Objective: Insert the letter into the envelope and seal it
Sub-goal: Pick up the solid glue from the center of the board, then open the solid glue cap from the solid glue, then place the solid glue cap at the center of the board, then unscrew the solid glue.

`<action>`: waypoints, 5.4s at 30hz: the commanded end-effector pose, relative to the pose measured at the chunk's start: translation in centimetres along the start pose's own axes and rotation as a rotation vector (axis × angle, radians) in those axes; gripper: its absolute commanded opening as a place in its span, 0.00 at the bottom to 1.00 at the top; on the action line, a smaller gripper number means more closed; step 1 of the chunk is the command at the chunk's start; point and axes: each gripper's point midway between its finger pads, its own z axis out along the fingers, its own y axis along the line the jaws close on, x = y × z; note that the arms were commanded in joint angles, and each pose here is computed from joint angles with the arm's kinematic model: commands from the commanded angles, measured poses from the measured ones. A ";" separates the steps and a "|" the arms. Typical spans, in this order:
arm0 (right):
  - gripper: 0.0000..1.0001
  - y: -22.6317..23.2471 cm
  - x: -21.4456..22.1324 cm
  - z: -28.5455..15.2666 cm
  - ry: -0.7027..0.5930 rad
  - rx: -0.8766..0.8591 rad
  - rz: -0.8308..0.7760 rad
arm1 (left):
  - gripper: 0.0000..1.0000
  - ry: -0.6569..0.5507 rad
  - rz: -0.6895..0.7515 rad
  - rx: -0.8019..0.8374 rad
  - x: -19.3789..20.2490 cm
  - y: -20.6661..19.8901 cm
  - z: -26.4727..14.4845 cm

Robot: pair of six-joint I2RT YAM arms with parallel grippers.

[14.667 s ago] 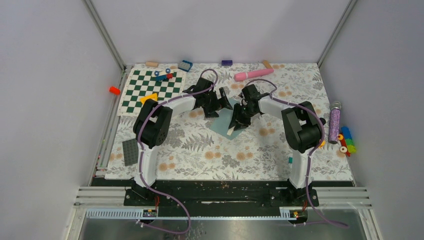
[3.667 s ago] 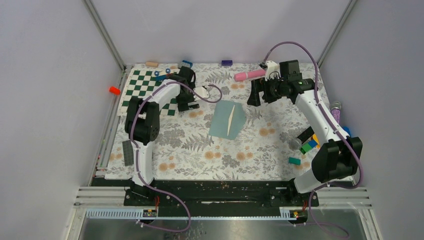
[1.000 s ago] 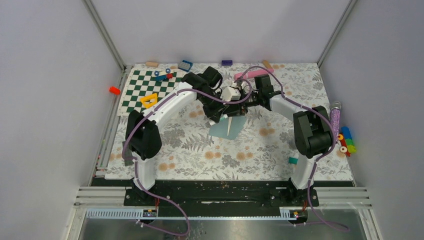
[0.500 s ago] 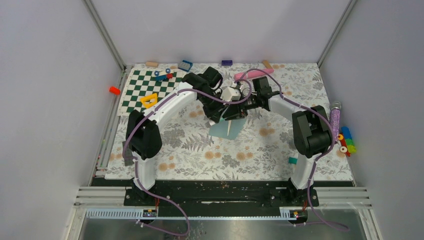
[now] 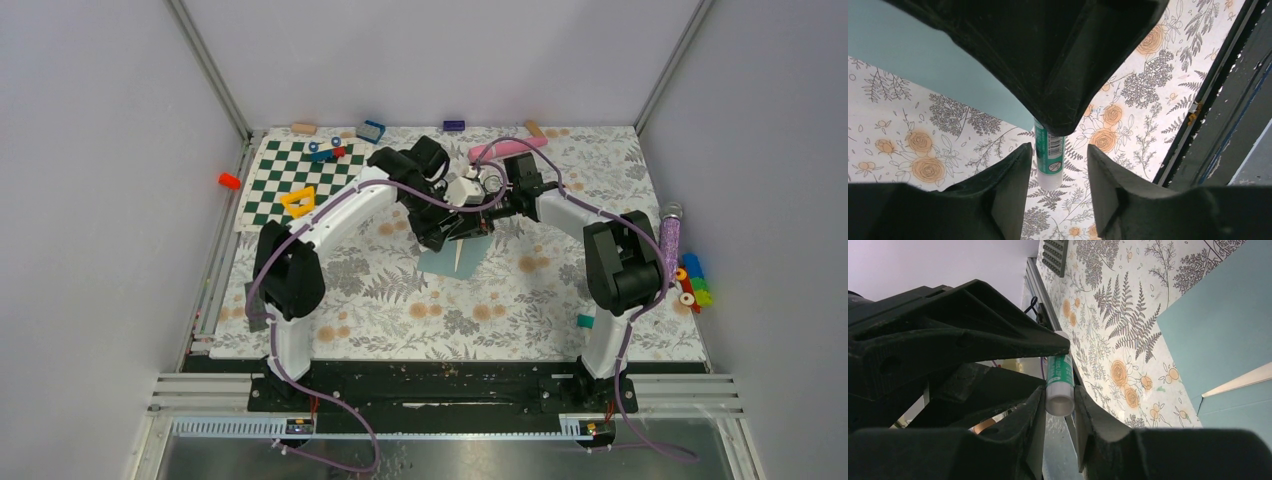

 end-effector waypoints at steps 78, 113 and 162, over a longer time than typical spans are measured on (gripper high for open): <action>0.03 0.4 -4.7 -5.7 -0.184 -0.043 -0.008 | 0.00 -0.031 -0.290 -0.070 10.1 8.1 0.3; 0.05 -0.1 -4.4 -5.9 -0.184 0.021 -0.008 | 0.45 0.461 -0.236 -0.498 16.8 14.4 1.7; 0.05 8.4 4.7 -6.3 0.057 -0.121 -0.387 | 0.94 -0.684 -0.081 0.467 -7.8 -9.2 -8.7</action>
